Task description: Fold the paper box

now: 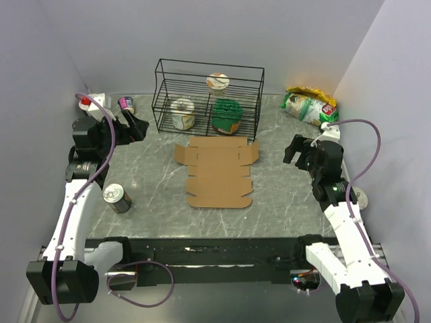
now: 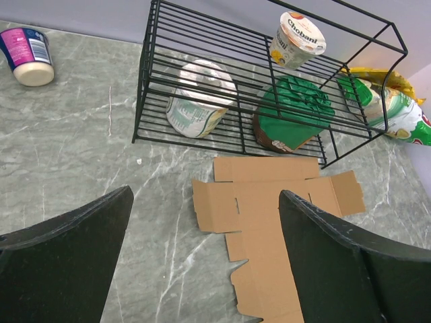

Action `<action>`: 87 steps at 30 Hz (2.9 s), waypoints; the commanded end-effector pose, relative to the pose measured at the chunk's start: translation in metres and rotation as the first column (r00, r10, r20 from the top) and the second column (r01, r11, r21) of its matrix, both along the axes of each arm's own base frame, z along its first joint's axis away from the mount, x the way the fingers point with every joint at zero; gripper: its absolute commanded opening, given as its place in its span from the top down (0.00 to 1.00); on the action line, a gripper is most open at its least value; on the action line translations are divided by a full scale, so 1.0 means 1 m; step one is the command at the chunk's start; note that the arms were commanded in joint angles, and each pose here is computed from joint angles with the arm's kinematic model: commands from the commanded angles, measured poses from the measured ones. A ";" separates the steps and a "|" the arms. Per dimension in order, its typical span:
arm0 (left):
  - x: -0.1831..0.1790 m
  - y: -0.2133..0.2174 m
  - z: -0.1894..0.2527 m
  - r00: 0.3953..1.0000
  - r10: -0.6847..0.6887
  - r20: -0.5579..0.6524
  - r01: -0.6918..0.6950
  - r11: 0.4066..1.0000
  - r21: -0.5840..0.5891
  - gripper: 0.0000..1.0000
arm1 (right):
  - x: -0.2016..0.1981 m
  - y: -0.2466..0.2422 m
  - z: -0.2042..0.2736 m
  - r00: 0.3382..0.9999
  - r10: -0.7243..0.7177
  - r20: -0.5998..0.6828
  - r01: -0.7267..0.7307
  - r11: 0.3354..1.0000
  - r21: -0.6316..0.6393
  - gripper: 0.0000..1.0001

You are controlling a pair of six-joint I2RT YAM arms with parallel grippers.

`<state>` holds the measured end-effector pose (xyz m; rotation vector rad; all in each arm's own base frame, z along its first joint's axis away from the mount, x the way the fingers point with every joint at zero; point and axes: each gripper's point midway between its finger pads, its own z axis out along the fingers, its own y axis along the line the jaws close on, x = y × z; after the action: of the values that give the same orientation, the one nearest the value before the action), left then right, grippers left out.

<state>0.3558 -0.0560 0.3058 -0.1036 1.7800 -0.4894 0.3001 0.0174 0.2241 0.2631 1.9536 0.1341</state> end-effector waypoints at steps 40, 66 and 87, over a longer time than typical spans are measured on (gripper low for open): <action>0.037 -0.090 -0.033 0.926 -0.350 -0.144 0.339 0.936 -0.094 0.04 | 0.149 0.104 -0.126 0.875 0.263 -0.407 -0.235 0.965 0.118 0.24; 0.046 -0.104 -0.080 0.859 -0.431 -0.276 0.400 0.902 -0.163 0.04 | 0.121 0.130 -0.122 0.814 0.451 -0.366 -0.426 0.892 0.152 1.00; 0.032 -0.100 -0.045 0.819 -0.550 -0.163 0.500 0.824 -0.267 0.04 | 0.029 0.092 0.037 0.933 0.361 0.003 -0.359 0.928 0.096 1.00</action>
<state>0.3942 -0.1483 0.2380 0.1383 2.0505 -1.0630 0.3345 0.1193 0.2221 -0.0965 2.1191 0.4789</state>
